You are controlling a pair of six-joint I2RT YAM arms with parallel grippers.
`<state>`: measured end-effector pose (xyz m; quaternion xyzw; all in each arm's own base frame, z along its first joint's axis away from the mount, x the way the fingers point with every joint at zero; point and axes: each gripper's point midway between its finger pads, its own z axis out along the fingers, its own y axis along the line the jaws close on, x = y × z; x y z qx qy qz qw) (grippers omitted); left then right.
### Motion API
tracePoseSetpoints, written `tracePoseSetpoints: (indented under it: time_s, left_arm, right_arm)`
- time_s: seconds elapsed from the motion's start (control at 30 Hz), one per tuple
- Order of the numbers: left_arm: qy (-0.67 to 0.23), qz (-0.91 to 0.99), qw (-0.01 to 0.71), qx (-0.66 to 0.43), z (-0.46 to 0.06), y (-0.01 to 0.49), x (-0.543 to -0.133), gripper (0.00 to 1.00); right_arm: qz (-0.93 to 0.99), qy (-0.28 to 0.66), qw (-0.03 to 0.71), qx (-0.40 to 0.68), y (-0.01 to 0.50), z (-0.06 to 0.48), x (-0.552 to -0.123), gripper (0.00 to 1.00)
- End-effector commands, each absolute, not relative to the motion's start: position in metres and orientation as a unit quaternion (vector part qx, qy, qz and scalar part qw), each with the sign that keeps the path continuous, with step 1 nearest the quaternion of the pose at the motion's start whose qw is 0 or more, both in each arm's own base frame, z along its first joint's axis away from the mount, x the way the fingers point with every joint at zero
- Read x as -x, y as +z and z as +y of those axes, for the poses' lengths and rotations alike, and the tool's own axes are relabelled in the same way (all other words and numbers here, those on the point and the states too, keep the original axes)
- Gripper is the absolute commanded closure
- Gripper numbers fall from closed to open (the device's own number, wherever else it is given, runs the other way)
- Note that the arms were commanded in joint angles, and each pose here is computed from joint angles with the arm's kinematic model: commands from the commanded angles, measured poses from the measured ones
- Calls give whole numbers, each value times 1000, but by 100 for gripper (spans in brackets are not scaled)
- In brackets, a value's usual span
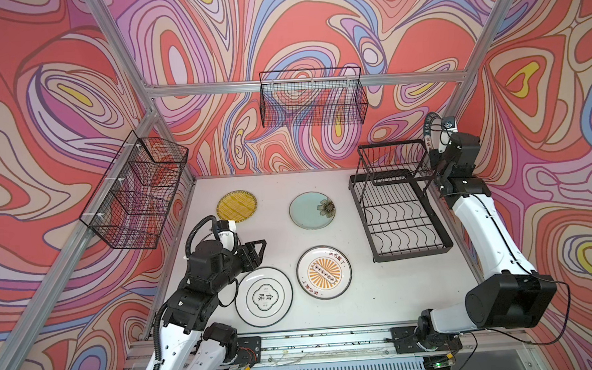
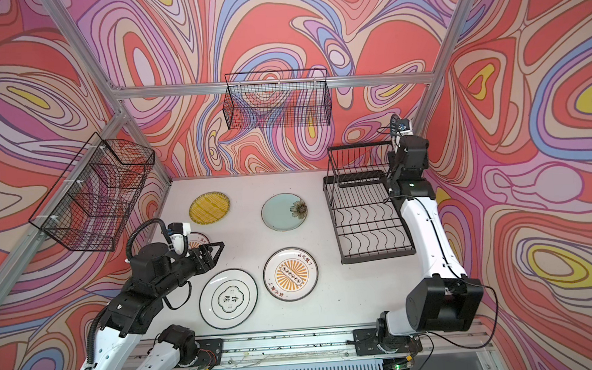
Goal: Load plates into a dish rack
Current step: Place the plate on the dish rack.
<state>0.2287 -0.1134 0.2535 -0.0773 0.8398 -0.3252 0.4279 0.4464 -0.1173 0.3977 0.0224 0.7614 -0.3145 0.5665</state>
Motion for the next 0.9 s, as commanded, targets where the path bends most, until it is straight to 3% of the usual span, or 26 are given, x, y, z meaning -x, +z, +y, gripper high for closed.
tracePoseSetpoints:
  time_s: [0.0,0.87]
  left_arm:
    - [-331,832,439,79,-114,262,-230,40]
    - [-330,833,437,79,-116,258,-238,40]
  right_arm:
    - [729,-326,600,-38,426,-122,-435,100]
    - [730,-335,596,-6,431,-118,-443,100]
